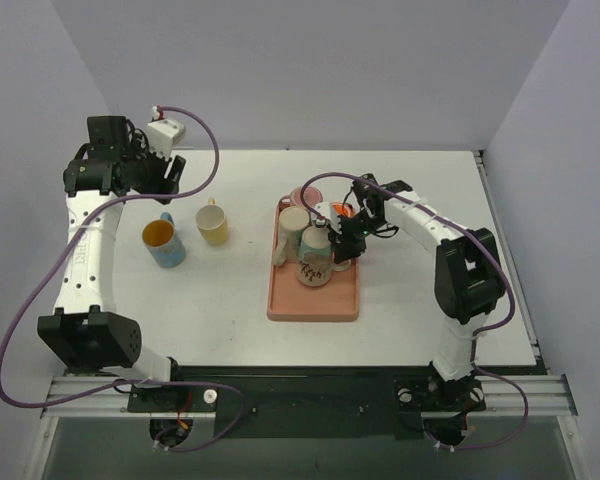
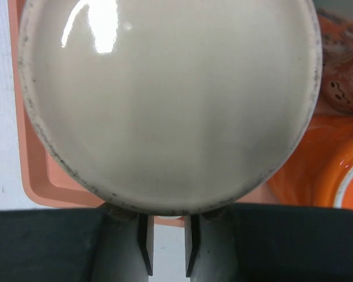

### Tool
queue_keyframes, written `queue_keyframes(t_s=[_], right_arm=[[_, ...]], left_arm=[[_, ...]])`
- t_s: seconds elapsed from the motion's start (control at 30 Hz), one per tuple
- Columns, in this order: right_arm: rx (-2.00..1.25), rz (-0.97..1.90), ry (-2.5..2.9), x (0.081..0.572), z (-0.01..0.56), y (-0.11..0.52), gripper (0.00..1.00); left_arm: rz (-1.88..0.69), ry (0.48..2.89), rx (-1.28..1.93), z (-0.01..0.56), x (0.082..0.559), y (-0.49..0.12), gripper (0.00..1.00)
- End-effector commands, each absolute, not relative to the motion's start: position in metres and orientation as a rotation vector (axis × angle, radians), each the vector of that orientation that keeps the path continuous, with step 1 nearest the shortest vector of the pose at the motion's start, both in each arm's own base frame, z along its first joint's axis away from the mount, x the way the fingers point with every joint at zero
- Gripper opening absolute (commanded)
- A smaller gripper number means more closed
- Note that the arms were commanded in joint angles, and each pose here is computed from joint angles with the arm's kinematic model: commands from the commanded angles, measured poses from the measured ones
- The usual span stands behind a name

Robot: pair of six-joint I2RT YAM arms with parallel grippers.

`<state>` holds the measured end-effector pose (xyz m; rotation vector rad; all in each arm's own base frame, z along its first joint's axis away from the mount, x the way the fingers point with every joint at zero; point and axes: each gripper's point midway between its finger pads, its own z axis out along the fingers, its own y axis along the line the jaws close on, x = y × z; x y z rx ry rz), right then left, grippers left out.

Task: Turn the mug right side up

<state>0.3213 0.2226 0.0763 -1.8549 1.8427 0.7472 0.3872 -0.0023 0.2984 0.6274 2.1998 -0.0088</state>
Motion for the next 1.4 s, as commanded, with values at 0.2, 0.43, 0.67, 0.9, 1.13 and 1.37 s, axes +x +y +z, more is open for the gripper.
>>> queue_keyframes(t_s=[0.2, 0.43, 0.67, 0.9, 1.13, 1.37], right_arm=[[-1.688, 0.853, 1.812, 0.295, 0.142, 0.228, 0.0], [-1.321, 0.998, 2.055, 0.268, 0.199, 0.238, 0.0], [-0.97, 1.045, 2.192, 0.268, 0.231, 0.24, 0.0], [-0.567, 1.15, 2.092, 0.276, 0.309, 0.244, 0.0], [-0.325, 1.217, 1.87, 0.279, 0.369, 0.246, 0.0], [-0.311, 1.266, 1.77, 0.278, 0.399, 0.255, 0.0]], left_arm=[[-0.085, 1.981, 0.934, 0.324, 0.366, -0.072, 0.72], [-0.037, 1.449, 1.383, 0.346, 0.318, -0.142, 0.74], [0.148, 0.946, 1.478, 0.331, 0.283, -0.2, 0.8], [0.317, 0.616, 1.444, 0.328, 0.26, -0.237, 0.81], [0.384, 0.547, 1.365, 0.327, 0.266, -0.255, 0.82], [0.521, 0.554, 1.144, 0.366, 0.282, -0.256, 0.82]])
